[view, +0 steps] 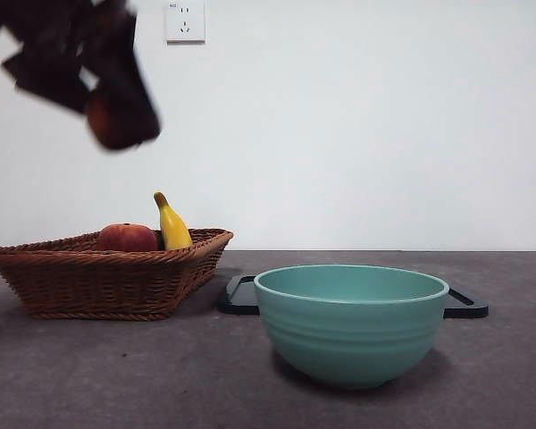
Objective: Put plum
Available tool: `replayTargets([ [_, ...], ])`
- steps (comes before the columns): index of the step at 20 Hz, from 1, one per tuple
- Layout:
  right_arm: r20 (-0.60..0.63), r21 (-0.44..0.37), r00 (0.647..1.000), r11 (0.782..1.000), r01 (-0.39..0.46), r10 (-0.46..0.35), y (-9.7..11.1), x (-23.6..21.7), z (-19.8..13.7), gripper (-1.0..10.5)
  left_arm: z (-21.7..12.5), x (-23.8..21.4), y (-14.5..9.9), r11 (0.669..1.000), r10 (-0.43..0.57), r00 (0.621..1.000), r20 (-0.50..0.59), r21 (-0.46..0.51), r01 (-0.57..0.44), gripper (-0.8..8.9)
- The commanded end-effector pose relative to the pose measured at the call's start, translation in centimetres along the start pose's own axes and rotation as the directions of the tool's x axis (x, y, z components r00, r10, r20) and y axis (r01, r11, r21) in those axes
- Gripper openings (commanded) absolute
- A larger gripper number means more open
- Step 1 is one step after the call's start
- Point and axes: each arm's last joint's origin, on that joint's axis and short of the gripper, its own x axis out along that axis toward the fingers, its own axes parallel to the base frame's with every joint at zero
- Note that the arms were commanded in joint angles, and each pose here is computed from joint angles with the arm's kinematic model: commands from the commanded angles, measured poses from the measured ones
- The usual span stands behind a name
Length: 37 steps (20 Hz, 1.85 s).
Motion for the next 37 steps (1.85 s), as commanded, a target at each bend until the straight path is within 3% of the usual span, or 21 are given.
replayTargets([
  [1,0.018,-0.006,1.000,1.000,-0.004,0.004,0.2,-0.3,0.4,4.1,1.1,-1.4,-2.4,0.996,-0.073,0.995,0.065,0.047,0.070,2.75],
  [8,0.018,-0.006,1.000,1.000,-0.004,0.004,0.2,-0.3,0.4,4.1,1.2,-0.3,-8.6,0.948,-0.268,0.963,0.030,0.189,0.258,2.75],
  [18,0.018,-0.006,1.000,1.000,-0.004,0.004,0.2,-0.3,0.4,4.1,-0.6,8.0,-14.0,0.884,-0.374,0.920,-0.116,0.256,0.391,2.75],
  [27,0.018,-0.006,1.000,1.000,-0.004,0.004,0.2,-0.3,0.4,4.1,-4.2,14.2,-15.9,0.852,-0.364,0.890,-0.275,0.289,0.437,2.75],
  [37,0.017,-0.005,1.000,1.000,0.000,0.000,0.2,-0.3,0.4,4.1,-5.1,14.8,-16.7,0.805,-0.327,0.893,-0.309,0.404,0.434,2.78],
])
